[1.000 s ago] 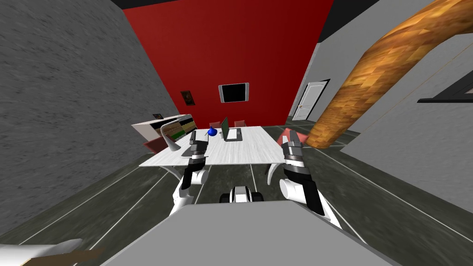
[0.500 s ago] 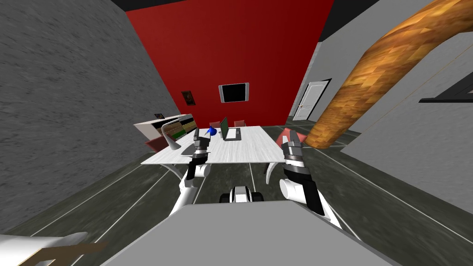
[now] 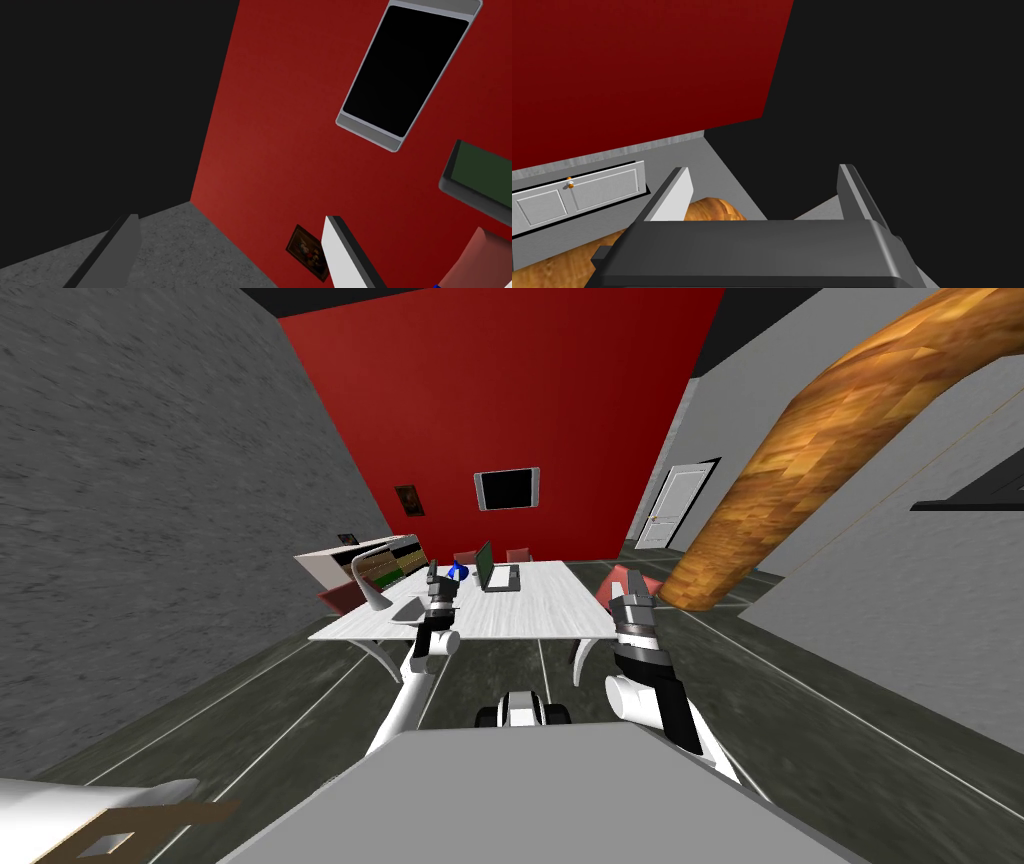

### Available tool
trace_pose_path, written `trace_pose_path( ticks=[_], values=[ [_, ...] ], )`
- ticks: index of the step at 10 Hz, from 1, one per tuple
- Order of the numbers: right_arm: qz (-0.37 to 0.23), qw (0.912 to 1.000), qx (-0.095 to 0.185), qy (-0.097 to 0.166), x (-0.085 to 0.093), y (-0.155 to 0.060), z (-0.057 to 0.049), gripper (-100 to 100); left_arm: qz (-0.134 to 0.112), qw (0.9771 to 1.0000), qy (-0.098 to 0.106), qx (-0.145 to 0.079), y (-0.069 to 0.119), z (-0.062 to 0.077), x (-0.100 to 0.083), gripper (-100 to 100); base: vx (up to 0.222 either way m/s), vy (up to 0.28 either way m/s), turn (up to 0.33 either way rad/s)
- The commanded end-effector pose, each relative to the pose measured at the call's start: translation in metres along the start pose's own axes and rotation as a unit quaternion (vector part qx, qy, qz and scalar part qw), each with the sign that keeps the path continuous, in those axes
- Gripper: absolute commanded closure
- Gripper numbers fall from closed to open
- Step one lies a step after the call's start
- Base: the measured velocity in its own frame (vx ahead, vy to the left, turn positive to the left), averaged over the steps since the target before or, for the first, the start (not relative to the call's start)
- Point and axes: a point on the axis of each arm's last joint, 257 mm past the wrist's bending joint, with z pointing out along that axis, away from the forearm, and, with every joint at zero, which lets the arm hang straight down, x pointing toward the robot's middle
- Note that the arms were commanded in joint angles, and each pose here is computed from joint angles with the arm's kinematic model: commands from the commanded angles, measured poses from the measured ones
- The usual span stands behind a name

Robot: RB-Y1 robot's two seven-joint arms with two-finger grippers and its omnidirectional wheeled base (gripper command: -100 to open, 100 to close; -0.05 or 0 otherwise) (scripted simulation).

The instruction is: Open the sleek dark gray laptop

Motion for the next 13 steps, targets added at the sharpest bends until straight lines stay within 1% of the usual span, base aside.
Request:
trace_pose_path(
  ticks=[1,2,3,4,5,6,7,8,9,10,11,12,13],
  values=[
    [0.000,1.0000,0.000,0.000,0.000,0.000,0.000,0,-0.014,0.9998,-0.008,-0.010,0.015,0.017,-0.003,-100,-0.013,-0.028,0.016],
    [0.000,1.0000,0.000,0.000,0.000,0.000,0.000,0,-0.023,0.9995,-0.015,-0.017,0.022,0.025,-0.006,-100,-0.015,-0.030,0.020],
    [0.000,1.0000,0.000,0.000,0.000,0.000,0.000,0,-0.024,0.9994,-0.014,-0.020,0.027,0.029,-0.005,-100,-0.009,-0.021,0.005],
    [0.000,1.0000,0.000,0.000,0.000,0.000,0.000,0,-0.034,0.9989,-0.021,-0.026,0.034,0.036,-0.007,-100,-0.002,-0.017,0.006],
    [0.000,1.0000,0.000,0.000,0.000,0.000,0.000,0,-0.034,0.9987,-0.022,-0.031,0.040,0.038,-0.008,-100,0.002,-0.012,0.003],
    [0.000,1.0000,0.000,0.000,0.000,0.000,0.000,0,-0.045,0.9979,-0.028,-0.038,0.048,0.047,-0.010,-100,0.008,-0.007,0.005],
    [0.000,1.0000,0.000,0.000,0.000,0.000,0.000,0,-0.044,0.9976,-0.031,-0.043,0.053,0.046,-0.012,-100,0.009,-0.004,-0.002],
    [0.000,1.0000,0.000,0.000,0.000,0.000,0.000,0,-0.056,0.9967,-0.035,-0.047,0.058,0.057,-0.011,-100,0.011,0.002,0.002],
    [0.000,1.0000,0.000,0.000,0.000,0.000,0.000,0,-0.054,0.9961,-0.040,-0.057,0.068,0.053,-0.015,-100,0.012,0.004,-0.003],
    [0.000,1.0000,0.000,0.000,0.000,0.000,0.000,0,-0.065,0.9948,-0.045,-0.064,0.074,0.062,-0.015,-100,0.017,0.007,-0.001],
    [0.000,1.0000,0.000,0.000,0.000,0.000,0.000,0,-0.064,0.9941,-0.049,-0.072,0.082,0.058,-0.019,-100,0.017,0.009,-0.006],
    [0.000,1.0000,0.000,0.000,0.000,0.000,0.000,0,-0.076,0.9928,-0.053,-0.076,0.086,0.068,-0.017,-100,0.018,0.016,-0.005],
    [0.000,1.0000,0.000,0.000,0.000,0.000,0.000,0,-0.074,0.9919,-0.058,-0.086,0.095,0.064,-0.021,-100,0.021,0.016,-0.005]
  ],
)
